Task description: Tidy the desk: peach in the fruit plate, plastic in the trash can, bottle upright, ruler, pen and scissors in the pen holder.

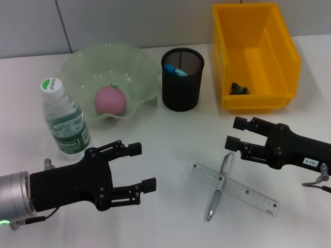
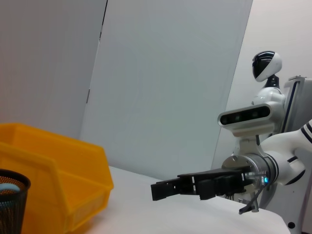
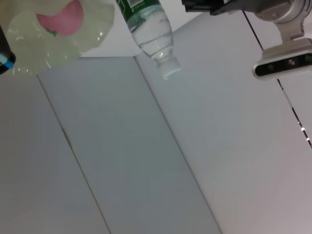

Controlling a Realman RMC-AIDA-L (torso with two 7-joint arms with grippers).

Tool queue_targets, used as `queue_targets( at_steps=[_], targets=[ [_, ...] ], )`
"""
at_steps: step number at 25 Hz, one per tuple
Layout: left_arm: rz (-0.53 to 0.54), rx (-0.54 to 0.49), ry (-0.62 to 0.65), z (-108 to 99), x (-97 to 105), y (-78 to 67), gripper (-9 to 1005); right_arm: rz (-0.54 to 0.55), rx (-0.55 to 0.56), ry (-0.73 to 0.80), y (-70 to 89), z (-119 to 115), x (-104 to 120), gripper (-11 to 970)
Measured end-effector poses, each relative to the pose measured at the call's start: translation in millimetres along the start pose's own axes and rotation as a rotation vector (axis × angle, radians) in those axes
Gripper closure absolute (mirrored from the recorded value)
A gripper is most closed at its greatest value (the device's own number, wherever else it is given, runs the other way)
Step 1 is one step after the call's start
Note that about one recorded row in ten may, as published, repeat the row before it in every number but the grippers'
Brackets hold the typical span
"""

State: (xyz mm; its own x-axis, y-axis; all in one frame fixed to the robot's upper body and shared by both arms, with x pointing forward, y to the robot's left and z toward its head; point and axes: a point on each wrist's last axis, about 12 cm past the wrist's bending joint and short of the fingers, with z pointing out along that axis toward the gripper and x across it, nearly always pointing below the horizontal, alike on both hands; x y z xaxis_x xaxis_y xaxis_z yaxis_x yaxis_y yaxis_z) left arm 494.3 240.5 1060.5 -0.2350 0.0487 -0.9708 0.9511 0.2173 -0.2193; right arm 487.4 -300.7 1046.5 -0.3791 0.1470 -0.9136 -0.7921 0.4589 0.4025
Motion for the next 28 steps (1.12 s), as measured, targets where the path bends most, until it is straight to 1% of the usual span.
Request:
queue_targets(
  at_steps=[3,7,8,9,10,11,12,13,14,15,17,18,19,20,21,23,24,25,28],
  targets=[
    [0.015,-0.003,0.004,0,-1,1.3,135,0.005,-0.013,0.003,-2.5,1,-6,163],
    [0.023,-0.015,0.009,0,-1,2.8,135,0.063,-0.059,0.067,-12.9,3,-28,163],
    [0.025,-0.017,0.009,0,-1,3.1,135,0.076,-0.084,0.106,-15.9,5,-36,163],
    [0.025,-0.017,0.009,0,-1,3.1,135,0.089,-0.125,0.177,-20.9,10,-52,163],
    [0.026,-0.02,0.01,0,-1,3.5,135,0.089,-0.125,0.177,-20.9,10,-52,163],
    [0.028,-0.026,0.011,0,-1,4.4,135,0.101,-0.139,0.214,-23.5,13,-60,163],
    [0.032,-0.031,0.011,0,-2,5.4,135,0.115,-0.161,0.281,-28.9,20,-79,163],
    [0.032,-0.031,0.011,0,-2,5.4,135,0.115,-0.161,0.281,-28.9,20,-79,163],
    [0.034,-0.033,0.011,0,-2,5.6,135,0.125,-0.172,0.335,-32.0,27,-93,164],
    [0.035,-0.035,0.012,0,-2,5.8,135,0.125,-0.172,0.335,-32.0,27,-93,164],
    [0.035,-0.042,0.015,0,-2,6.5,135,0.117,-0.18,0.419,-34.5,38,-110,164],
    [0.035,-0.044,0.016,0,-2,6.8,135,0.11,-0.18,0.464,-34.9,43,-115,164],
    [0.035,-0.044,0.016,0,-2,6.8,135,0.08,-0.163,0.574,-33.9,55,-126,164],
    [0.035,-0.045,0.016,0,-2,6.9,135,0.08,-0.163,0.574,-33.9,55,-126,164],
    [0.036,-0.045,0.016,0,-2,7.0,135,0.059,-0.141,0.648,-32.2,62,-130,164],
    [0.037,-0.047,0.019,0,-2,7.7,135,-0.008,-0.095,0.737,-26.8,76,-138,164],
    [0.037,-0.048,0.021,1,-2,7.9,135,-0.085,-0.033,0.827,-20.5,86,-144,164],
    [0.037,-0.048,0.021,1,-2,7.9,135,-0.085,-0.033,0.827,-20.5,86,-144,164],
    [0.037,-0.049,0.024,1,-1,7.8,135,-0.17,0.012,0.913,-10.2,103,-149,164]
  ],
)
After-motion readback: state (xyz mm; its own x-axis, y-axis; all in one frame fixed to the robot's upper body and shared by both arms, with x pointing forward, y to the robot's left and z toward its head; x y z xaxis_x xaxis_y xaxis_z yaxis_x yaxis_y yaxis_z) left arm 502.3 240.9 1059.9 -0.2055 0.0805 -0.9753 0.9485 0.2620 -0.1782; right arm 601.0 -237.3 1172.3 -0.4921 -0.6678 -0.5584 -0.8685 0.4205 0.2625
